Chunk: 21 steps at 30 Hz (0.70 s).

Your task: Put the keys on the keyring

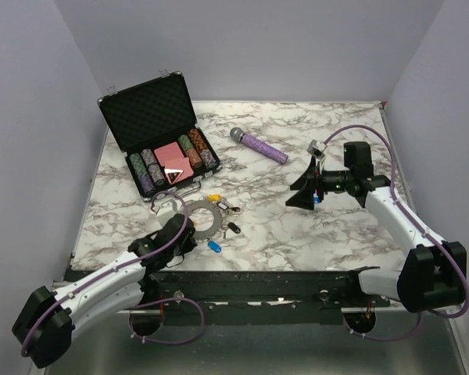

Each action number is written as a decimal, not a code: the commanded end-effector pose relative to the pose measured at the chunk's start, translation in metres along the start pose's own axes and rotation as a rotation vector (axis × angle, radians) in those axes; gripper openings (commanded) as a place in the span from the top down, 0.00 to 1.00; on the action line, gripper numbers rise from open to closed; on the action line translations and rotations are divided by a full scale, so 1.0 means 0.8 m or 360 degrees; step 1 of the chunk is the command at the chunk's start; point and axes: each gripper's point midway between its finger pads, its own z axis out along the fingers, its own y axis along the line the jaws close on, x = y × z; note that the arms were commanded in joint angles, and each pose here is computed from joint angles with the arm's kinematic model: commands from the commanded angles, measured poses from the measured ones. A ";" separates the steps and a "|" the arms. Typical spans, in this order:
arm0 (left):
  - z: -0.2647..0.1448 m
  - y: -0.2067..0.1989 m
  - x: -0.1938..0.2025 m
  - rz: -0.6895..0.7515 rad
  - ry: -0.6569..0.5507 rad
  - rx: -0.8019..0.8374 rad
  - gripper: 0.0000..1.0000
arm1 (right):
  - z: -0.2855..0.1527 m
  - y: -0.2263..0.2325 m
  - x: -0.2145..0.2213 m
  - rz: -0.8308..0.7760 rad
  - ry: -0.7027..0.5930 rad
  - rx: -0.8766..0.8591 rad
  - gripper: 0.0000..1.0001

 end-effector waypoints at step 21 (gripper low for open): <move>-0.041 -0.047 -0.014 0.0340 0.0126 0.0221 1.00 | -0.002 0.007 -0.007 -0.0020 -0.0015 -0.0046 0.13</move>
